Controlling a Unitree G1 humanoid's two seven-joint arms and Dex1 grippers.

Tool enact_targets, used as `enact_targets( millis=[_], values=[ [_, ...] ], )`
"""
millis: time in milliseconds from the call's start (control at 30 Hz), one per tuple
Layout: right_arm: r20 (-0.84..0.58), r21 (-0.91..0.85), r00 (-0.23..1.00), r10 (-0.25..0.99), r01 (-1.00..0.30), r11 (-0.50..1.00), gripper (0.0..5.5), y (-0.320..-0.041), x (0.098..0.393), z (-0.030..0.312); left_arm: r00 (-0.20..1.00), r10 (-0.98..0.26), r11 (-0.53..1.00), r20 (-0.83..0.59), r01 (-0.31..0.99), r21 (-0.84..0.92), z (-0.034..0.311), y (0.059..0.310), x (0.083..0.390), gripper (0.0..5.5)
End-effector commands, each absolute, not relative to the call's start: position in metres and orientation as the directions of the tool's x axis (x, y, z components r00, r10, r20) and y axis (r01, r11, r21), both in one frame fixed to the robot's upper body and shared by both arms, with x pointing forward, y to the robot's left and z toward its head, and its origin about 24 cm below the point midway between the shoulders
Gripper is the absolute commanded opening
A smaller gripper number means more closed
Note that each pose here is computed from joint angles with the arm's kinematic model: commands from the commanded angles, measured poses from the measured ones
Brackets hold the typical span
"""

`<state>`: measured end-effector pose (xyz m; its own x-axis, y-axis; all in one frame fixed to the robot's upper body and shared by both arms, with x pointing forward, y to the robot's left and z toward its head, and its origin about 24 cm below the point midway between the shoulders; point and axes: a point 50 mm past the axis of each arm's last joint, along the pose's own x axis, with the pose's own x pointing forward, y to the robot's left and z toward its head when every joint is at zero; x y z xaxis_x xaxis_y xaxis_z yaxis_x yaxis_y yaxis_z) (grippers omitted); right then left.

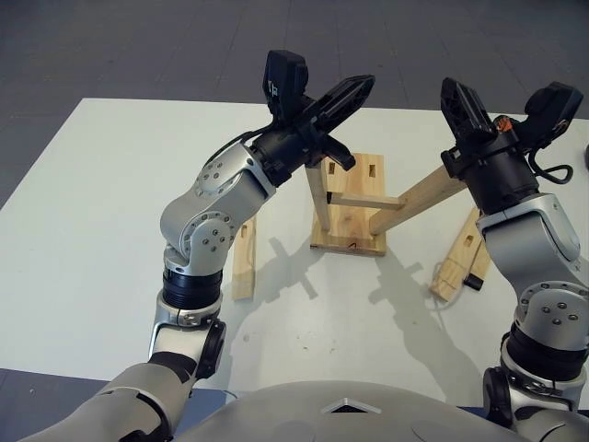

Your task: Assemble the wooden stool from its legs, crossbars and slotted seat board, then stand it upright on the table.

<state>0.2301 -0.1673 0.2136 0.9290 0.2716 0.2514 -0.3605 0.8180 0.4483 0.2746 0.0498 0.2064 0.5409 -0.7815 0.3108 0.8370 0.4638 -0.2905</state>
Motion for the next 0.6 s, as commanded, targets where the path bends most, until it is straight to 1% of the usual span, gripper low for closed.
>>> enact_targets(
  millis=[33,100,167,200,267,333,400,467,533,600],
  values=[
    [0.367,0.472,0.905,0.216,-0.381,0.796,0.00,-0.176,0.232,0.240,0.575,-0.774,0.443,0.263,0.790,-0.425,0.198,0.051,0.283,0.04],
    [0.427,0.483,0.887,0.174,-0.387,0.786,0.00,-0.183,0.232,0.255,0.602,-0.713,0.436,0.359,0.782,-0.445,0.226,0.064,0.293,0.04],
    [0.462,0.479,0.876,0.136,-0.376,0.793,0.00,-0.193,0.230,0.265,0.635,-0.644,0.460,0.427,0.767,-0.447,0.251,0.081,0.303,0.04],
    [0.460,0.472,0.880,0.114,-0.352,0.808,0.00,-0.199,0.229,0.266,0.656,-0.615,0.497,0.437,0.753,-0.430,0.258,0.090,0.307,0.04],
    [0.411,0.463,0.910,0.056,-0.261,0.847,0.00,-0.216,0.226,0.254,0.718,-0.562,0.582,0.411,0.696,-0.420,0.258,0.106,0.311,0.04],
    [0.317,0.439,0.949,-0.008,-0.139,0.888,0.00,-0.237,0.221,0.231,0.791,-0.523,0.676,0.318,0.612,-0.410,0.236,0.117,0.309,0.04],
    [0.249,0.431,0.967,-0.053,-0.062,0.900,0.00,-0.252,0.213,0.213,0.852,-0.481,0.770,0.208,0.524,-0.364,0.209,0.124,0.303,0.04],
    [0.178,0.414,0.979,-0.101,0.018,0.910,0.00,-0.268,0.206,0.194,0.909,-0.407,0.844,0.094,0.413,-0.341,0.180,0.135,0.293,0.04],
    [0.098,0.379,0.985,-0.139,0.093,0.921,0.00,-0.280,0.197,0.173,0.948,-0.318,0.892,-0.009,0.296,-0.343,0.155,0.146,0.282,0.04],
    [0.038,0.342,0.987,-0.156,0.133,0.930,0.00,-0.285,0.192,0.156,0.960,-0.273,0.916,-0.064,0.240,-0.321,0.142,0.151,0.274,0.04]
  ],
)
